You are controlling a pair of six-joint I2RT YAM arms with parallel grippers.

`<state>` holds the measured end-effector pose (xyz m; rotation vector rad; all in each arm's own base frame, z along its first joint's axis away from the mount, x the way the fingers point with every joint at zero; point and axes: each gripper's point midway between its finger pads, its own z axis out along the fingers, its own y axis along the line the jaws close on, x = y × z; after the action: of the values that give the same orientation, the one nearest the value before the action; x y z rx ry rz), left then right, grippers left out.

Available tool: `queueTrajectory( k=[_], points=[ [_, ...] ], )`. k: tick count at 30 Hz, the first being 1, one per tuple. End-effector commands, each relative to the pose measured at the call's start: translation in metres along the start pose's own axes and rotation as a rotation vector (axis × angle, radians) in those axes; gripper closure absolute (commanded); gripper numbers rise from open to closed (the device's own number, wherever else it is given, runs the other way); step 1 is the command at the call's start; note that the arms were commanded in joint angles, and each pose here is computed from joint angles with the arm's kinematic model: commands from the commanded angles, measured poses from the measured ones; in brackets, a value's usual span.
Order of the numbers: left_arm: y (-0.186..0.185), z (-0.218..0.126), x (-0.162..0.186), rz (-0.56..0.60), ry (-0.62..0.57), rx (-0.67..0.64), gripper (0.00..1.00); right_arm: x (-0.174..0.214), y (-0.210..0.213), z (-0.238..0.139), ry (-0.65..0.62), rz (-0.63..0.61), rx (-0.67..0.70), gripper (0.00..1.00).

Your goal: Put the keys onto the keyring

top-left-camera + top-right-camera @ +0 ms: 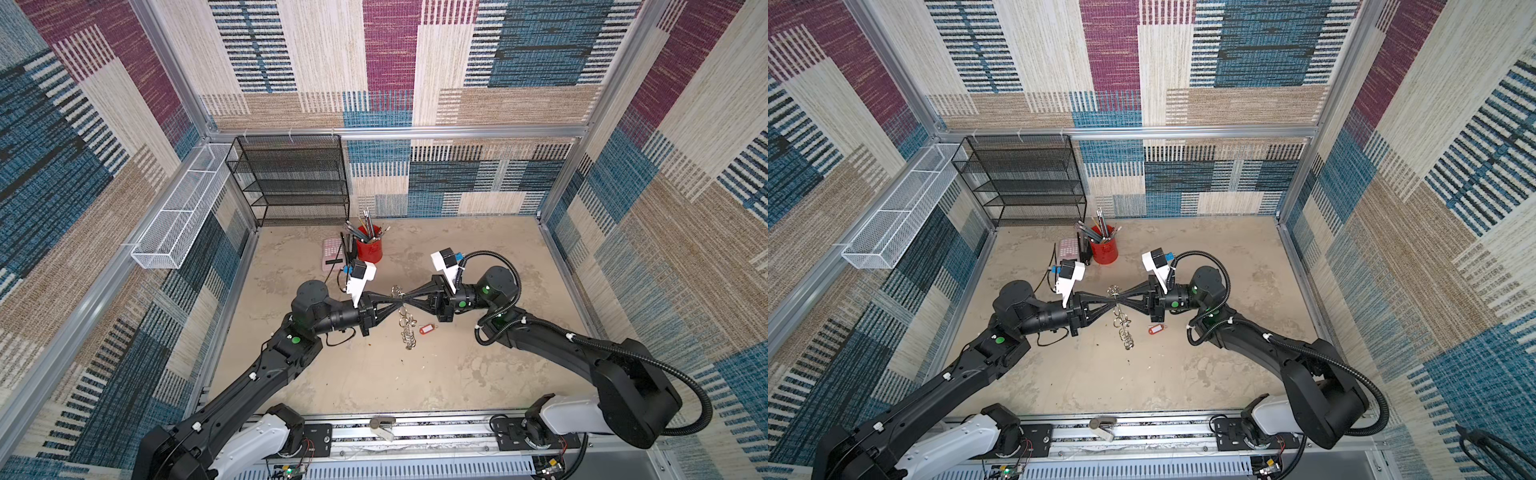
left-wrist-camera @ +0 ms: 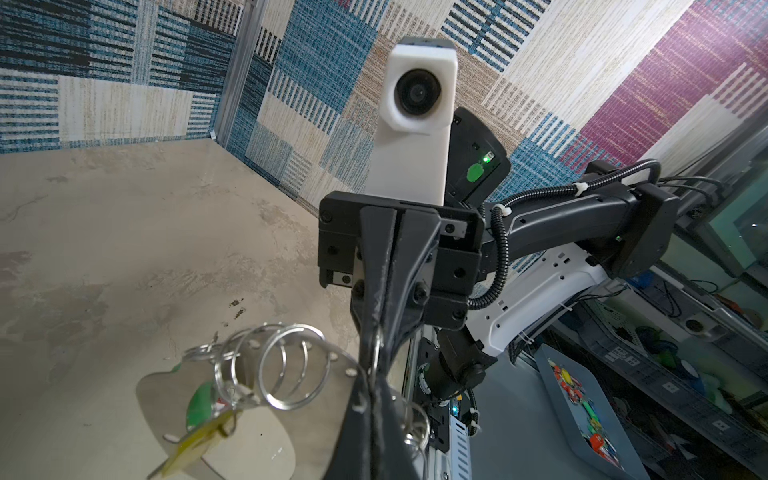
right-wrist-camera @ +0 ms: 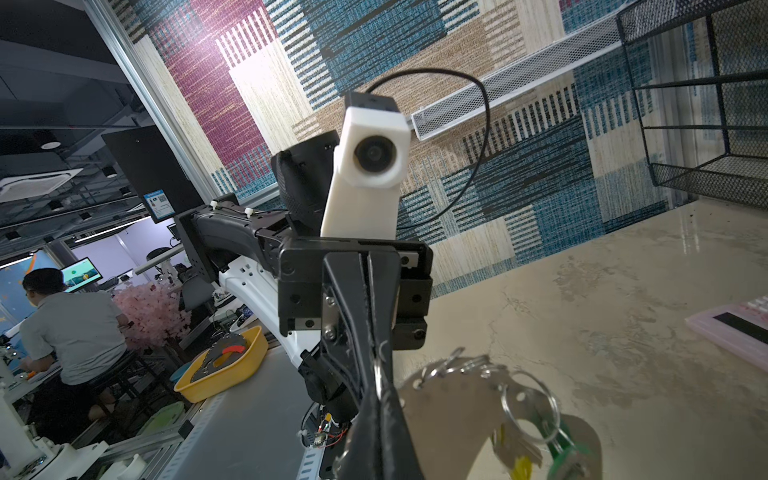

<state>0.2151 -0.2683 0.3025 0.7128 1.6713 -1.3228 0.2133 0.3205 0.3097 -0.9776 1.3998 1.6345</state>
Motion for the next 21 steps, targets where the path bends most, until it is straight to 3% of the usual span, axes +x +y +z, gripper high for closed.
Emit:
queueTrajectory(
  k=[1,6,11,21],
  points=[
    [0.007,-0.004,0.006,0.056,0.033,-0.060,1.00,-0.001,0.011,0.002,0.018,-0.032,-0.050,0.89],
    [0.001,-0.007,0.009,0.068,0.049,-0.042,1.00,-0.003,0.011,0.003,0.017,-0.028,-0.060,0.75],
    [0.000,-0.007,0.008,0.072,0.046,-0.036,1.00,-0.004,0.011,0.004,0.019,-0.025,-0.069,0.71],
    [-0.004,-0.007,0.005,0.071,0.034,-0.018,1.00,-0.001,0.008,0.005,0.023,-0.012,-0.067,0.95]
  ],
)
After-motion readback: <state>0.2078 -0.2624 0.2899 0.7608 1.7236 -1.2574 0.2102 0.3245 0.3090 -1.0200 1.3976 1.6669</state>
